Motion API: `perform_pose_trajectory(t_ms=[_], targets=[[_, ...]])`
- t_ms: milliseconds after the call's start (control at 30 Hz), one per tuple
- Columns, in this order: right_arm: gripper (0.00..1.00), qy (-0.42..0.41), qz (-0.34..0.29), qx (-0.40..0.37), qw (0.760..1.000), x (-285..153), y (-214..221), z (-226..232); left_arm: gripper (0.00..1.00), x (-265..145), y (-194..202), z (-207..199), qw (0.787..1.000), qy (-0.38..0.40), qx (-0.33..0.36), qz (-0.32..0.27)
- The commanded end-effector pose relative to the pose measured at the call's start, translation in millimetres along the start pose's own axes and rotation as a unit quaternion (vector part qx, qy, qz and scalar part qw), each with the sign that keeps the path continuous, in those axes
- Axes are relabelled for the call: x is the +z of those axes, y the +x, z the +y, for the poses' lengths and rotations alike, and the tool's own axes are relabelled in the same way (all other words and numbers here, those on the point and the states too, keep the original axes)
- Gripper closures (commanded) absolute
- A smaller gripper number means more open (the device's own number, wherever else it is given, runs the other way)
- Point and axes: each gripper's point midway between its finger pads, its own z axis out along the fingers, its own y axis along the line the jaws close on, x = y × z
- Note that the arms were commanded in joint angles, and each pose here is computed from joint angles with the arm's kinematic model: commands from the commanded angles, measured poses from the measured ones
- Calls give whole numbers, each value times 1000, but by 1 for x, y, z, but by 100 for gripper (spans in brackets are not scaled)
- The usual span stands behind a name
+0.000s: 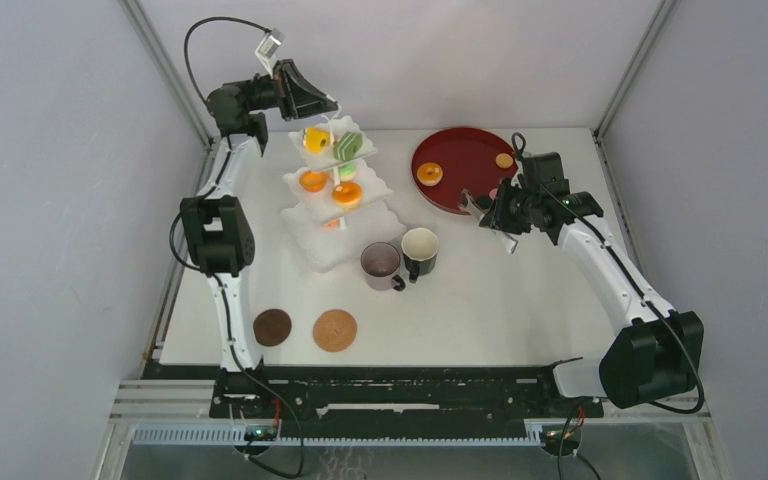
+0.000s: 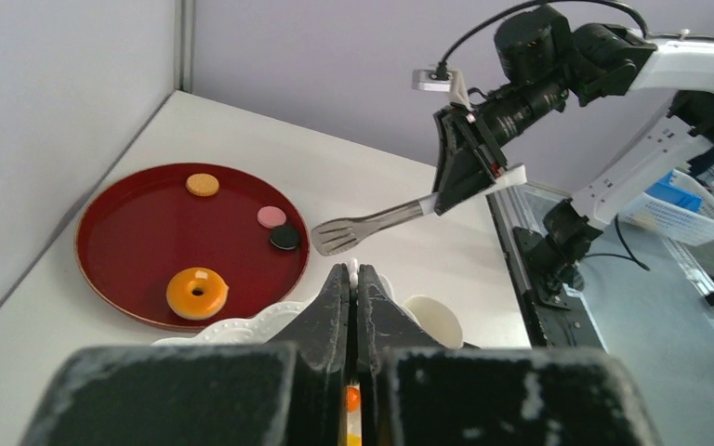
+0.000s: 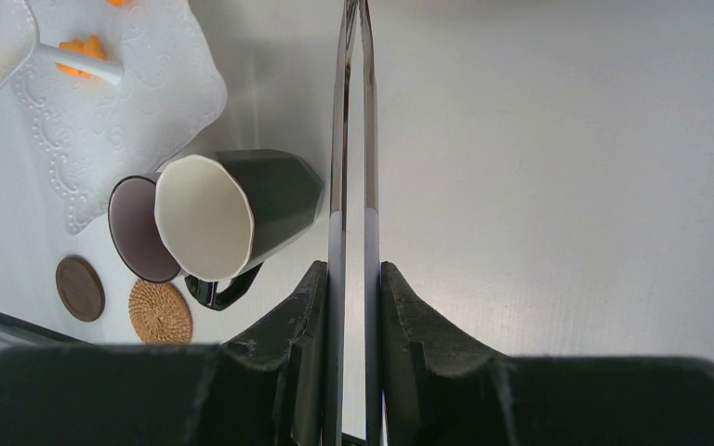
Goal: Serve the afternoon tea
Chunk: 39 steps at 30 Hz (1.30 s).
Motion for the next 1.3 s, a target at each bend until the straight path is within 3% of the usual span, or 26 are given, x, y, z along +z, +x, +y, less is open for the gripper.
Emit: perform_pose_trajectory(t_ms=[0,467,667,900,1267], targets=[[95,-29,-56,-9,998,-22,-29,21,100,10,-70,-36,995,-22,76,-66],[95,-30,-51,-10,998,-20,-27,20,100,0,-65,-6,981,-156,77,-83],[95,-32,-53,-9,998,-19,-28,21,100,-4,-48,14,957,-272,92,-43],[95,-35,-52,-8,998,-17,-27,22,100,-11,-36,25,928,-356,96,-45],[95,-32,-56,-6,998,-21,-24,21,100,-10,-38,29,901,-406,96,-121]])
